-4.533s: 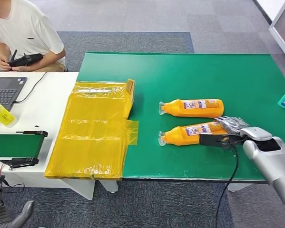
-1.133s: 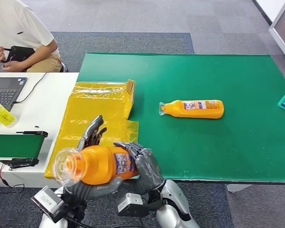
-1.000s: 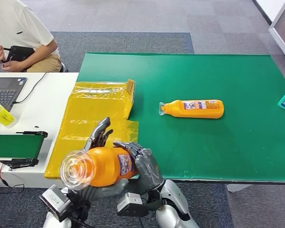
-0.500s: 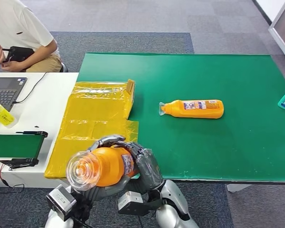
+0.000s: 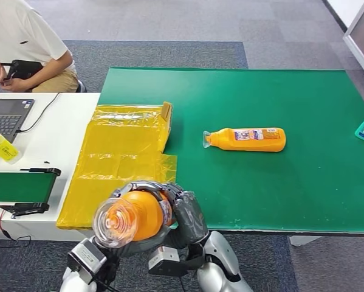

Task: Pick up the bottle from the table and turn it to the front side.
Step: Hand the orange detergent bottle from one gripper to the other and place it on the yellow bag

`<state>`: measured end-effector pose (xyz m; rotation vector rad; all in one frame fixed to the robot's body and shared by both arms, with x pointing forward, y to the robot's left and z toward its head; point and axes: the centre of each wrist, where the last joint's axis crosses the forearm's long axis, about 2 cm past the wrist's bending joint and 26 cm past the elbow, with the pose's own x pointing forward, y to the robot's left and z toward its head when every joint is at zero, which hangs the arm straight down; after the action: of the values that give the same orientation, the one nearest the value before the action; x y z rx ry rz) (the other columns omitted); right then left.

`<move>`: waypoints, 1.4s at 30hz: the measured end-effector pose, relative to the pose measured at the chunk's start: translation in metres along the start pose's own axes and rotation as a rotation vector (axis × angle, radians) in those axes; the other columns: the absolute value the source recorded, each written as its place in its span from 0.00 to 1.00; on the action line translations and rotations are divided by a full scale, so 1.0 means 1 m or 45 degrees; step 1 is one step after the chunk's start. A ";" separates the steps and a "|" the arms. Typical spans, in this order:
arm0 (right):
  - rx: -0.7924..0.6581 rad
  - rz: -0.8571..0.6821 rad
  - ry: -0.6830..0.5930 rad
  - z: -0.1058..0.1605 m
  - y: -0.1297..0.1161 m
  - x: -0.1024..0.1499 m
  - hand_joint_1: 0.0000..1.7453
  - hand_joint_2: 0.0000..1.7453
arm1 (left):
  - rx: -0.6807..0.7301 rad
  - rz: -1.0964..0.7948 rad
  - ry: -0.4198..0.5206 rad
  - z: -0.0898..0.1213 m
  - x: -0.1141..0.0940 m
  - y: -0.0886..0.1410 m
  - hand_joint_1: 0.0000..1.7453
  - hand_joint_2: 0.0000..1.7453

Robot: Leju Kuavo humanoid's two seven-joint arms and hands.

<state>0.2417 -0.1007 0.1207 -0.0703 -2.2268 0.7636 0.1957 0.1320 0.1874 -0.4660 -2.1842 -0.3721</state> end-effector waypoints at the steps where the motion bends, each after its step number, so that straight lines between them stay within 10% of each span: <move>1: 0.002 0.001 0.003 0.000 0.001 -0.001 0.99 1.00 | 0.005 -0.007 0.002 0.000 0.000 0.000 1.00 1.00; 5: 0.016 0.006 0.016 -0.001 0.002 -0.003 0.04 1.00 | 0.038 -0.081 0.004 0.002 0.000 -0.001 1.00 1.00; 6: 0.022 0.013 0.023 -0.002 0.002 -0.003 0.00 1.00 | 0.051 -0.124 -0.002 0.002 0.001 -0.001 1.00 1.00; 17: 0.059 0.040 0.202 0.010 0.002 -0.011 0.00 1.00 | 0.213 -0.701 -0.238 -0.006 0.042 0.007 1.00 1.00; 28: 0.052 0.043 0.311 0.031 0.000 -0.018 0.00 1.00 | 0.339 -1.162 -0.161 -0.004 0.056 0.010 1.00 1.00; 42: 0.013 -0.024 0.214 0.028 -0.014 -0.017 0.00 1.00 | 0.224 -1.673 0.412 -0.008 0.002 0.090 1.00 1.00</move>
<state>0.2371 -0.1315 0.1023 -0.1050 -2.0620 0.7314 0.2409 0.2093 0.2023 1.1273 -1.8835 -0.8417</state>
